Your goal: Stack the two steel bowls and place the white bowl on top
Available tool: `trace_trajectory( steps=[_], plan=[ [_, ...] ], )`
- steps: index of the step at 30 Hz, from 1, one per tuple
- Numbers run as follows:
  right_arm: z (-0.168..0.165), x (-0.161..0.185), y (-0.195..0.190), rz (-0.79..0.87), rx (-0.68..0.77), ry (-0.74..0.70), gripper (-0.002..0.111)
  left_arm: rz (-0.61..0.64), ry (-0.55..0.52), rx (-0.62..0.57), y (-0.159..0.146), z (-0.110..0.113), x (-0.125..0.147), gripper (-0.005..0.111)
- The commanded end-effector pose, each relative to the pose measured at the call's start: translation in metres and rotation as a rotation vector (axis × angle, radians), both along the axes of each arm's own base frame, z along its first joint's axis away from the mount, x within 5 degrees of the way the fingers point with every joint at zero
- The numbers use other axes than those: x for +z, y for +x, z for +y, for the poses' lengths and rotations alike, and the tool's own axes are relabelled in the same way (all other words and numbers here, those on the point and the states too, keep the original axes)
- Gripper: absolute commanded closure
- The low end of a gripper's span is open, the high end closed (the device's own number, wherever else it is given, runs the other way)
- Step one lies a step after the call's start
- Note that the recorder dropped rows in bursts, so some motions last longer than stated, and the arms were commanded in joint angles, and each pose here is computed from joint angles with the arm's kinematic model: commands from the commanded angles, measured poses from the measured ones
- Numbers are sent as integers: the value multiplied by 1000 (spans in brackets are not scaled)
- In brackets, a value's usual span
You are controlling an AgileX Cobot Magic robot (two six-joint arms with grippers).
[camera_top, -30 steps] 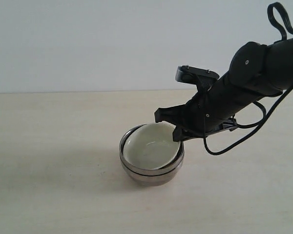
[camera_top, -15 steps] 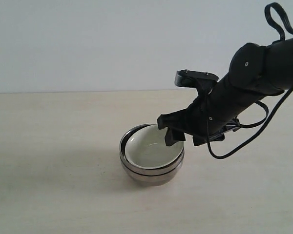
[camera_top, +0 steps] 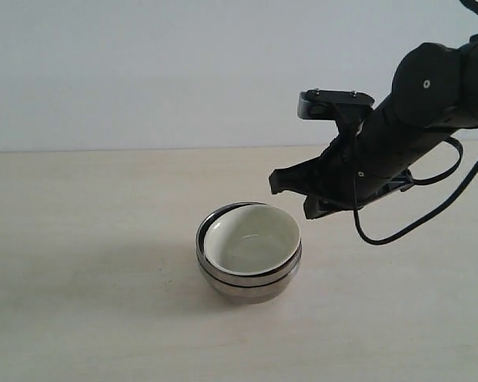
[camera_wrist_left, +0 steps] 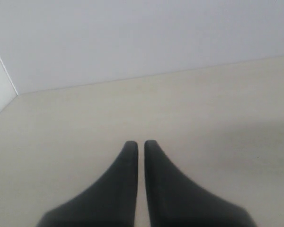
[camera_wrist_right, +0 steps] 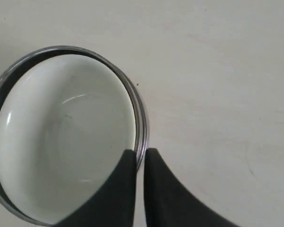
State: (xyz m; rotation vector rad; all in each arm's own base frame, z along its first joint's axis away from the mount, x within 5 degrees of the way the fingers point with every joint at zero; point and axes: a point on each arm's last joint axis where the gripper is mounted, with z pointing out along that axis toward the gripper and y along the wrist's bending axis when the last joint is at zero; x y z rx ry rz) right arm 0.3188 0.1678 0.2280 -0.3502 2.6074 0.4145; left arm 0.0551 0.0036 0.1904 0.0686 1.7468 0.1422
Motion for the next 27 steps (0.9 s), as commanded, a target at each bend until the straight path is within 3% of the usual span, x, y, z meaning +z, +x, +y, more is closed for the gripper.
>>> trace_trajectory(
  steps=[1, 14, 21, 27],
  plan=[
    [-2, -1, -1, -10, -7, 3, 107, -9, -16, 3, 0, 0, 0, 103],
    [-2, -18, -1, 13, -25, 4, 107, -9, -16, 3, 0, 0, 0, 103],
    [-5, 8, -8, -52, -26, 35, 107, -9, -16, 3, 0, 0, 0, 103],
    [-22, 32, -38, -163, -60, 90, 107, -9, -16, 3, 0, 0, 0, 103]
  ],
)
